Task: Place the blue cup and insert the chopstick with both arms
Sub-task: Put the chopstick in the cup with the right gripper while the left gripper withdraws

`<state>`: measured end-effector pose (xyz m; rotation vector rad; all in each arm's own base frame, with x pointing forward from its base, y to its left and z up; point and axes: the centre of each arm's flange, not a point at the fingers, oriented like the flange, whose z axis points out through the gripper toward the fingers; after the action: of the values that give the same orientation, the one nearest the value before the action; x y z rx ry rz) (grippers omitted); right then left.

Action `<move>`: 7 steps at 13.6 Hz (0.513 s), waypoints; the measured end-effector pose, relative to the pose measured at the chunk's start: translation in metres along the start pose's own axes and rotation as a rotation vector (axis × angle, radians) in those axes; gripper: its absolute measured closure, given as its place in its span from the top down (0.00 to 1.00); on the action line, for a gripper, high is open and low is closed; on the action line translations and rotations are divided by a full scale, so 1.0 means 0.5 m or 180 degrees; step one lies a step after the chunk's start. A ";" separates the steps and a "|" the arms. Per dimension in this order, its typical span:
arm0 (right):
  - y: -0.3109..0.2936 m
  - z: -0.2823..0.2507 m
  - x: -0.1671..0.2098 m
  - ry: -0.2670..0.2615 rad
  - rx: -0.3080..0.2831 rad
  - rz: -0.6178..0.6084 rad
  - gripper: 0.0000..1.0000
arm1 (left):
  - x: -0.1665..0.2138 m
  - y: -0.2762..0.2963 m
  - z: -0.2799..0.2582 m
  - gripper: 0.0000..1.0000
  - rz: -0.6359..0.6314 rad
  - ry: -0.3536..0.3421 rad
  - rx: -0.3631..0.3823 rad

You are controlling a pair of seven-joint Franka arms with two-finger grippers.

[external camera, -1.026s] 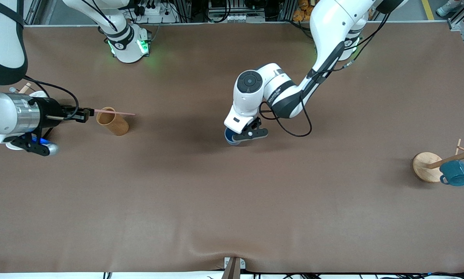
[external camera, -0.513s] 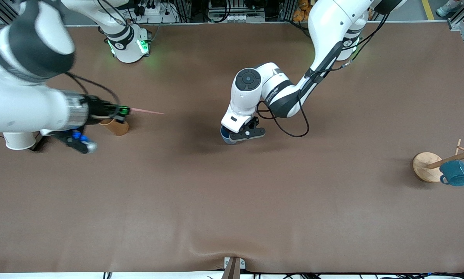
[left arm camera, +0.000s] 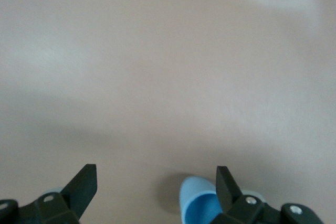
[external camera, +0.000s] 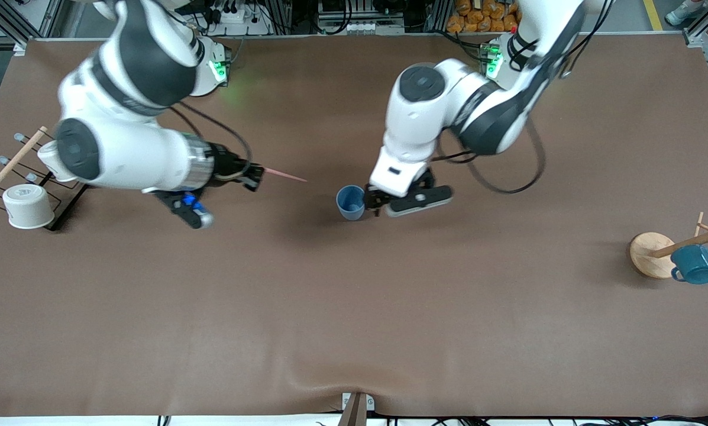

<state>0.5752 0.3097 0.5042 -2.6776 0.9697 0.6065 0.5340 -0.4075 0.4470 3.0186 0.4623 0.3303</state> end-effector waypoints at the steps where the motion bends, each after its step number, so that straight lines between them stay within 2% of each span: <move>1: -0.023 0.022 -0.027 0.0055 0.0074 0.0066 0.09 | 0.027 -0.024 -0.032 1.00 -0.0008 0.0033 0.0008; 4: -0.060 0.068 -0.087 0.0125 0.0165 0.0142 0.09 | 0.105 -0.110 -0.106 1.00 0.0046 -0.0013 0.0071; 7: -0.078 0.090 -0.106 0.0194 0.0290 0.0216 0.09 | 0.173 -0.204 -0.180 1.00 0.0148 -0.0129 0.0199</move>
<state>0.5502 0.3841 0.4912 -2.6059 1.0815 0.4841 0.5652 -0.2808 0.5418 3.0943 0.4075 0.2618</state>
